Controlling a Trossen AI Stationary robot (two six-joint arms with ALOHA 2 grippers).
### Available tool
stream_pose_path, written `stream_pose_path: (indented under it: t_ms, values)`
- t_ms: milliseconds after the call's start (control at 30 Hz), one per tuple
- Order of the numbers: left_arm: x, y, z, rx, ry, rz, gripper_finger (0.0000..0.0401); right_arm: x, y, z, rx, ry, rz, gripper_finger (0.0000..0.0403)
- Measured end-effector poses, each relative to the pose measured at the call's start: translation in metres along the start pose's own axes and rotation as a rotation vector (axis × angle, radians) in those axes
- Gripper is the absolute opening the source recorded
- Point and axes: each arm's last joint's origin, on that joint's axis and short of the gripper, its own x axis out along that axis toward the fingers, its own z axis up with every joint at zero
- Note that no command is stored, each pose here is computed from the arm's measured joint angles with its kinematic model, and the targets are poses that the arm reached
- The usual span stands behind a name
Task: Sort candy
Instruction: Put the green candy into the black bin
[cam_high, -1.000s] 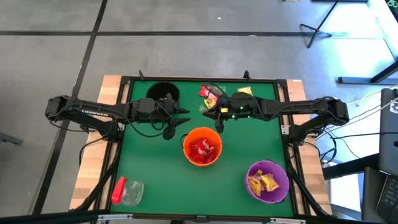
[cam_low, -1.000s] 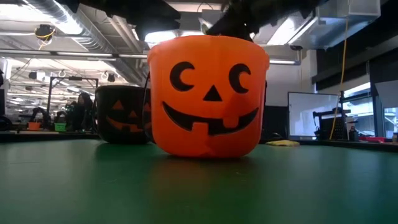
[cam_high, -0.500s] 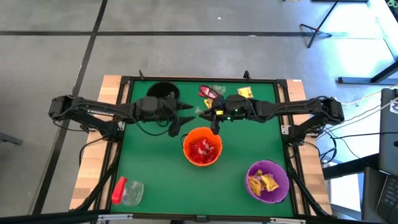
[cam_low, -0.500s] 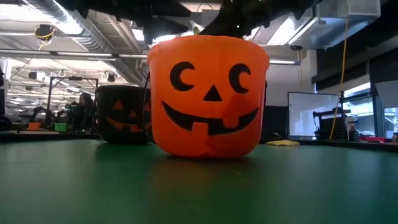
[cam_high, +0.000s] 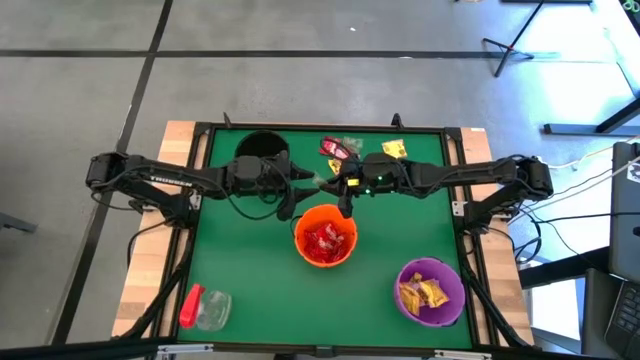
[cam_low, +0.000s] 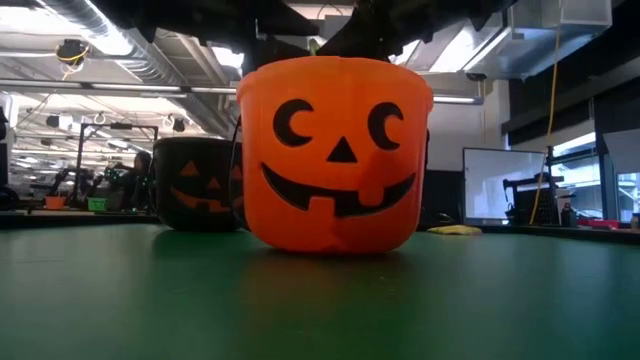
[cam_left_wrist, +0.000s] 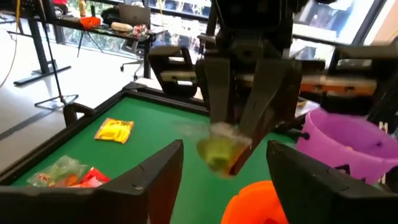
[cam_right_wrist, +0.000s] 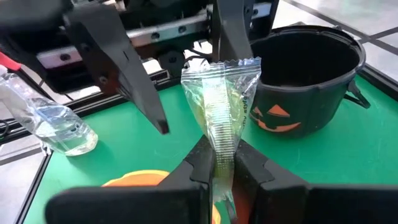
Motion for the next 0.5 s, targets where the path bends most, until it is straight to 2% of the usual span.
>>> stream_pose_path:
  t_ms: [100,433,500]
  values:
    - [0.0003,0.0003,-0.0005,0.016,0.002,0.01,0.0189,0.0,0.0,0.0,0.0,0.0,0.0,0.003]
    - [0.0007,0.0007,-0.0004,0.019,-0.003,0.022,0.0029,0.0,0.0,-0.0001,0.0,0.001,0.0,0.0031]
    - [0.0007,0.0006,-0.0005,0.025,-0.003,0.022,0.0009,0.0,0.0,-0.0001,0.0,0.001,0.0,0.0031]
